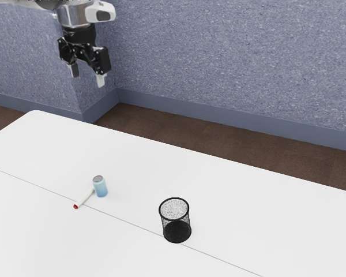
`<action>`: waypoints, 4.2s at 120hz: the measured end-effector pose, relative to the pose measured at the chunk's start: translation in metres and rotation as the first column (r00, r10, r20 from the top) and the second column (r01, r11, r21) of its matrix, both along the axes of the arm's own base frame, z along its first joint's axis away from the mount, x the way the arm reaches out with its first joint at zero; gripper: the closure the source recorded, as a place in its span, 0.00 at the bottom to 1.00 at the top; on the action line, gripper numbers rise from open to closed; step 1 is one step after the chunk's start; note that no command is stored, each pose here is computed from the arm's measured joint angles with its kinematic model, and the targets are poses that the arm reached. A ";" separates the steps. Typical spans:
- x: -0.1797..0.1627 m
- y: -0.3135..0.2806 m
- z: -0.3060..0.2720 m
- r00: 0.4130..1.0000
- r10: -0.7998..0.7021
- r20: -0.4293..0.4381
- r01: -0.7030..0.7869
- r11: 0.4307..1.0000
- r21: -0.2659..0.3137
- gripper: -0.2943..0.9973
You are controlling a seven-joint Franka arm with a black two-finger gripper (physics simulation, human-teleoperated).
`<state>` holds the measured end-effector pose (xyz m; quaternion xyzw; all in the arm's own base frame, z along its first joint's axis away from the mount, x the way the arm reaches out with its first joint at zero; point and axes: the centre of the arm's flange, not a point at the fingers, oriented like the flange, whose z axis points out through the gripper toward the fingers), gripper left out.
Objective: Put the marker into the pen holder.
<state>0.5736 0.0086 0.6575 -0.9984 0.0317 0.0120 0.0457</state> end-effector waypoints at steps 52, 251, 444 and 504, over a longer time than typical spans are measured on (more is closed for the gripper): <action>0.072 0.080 -0.309 0.986 0.059 -0.155 -0.060 0.998 -0.001 0.38; 0.037 0.118 -0.410 1.000 -0.006 -0.017 0.004 0.996 -0.087 0.77; 0.000 -0.205 -0.228 0.914 -0.301 0.271 0.351 0.922 -0.163 0.84; -0.004 -0.223 -0.235 0.922 -0.277 0.270 0.335 0.921 -0.199 0.46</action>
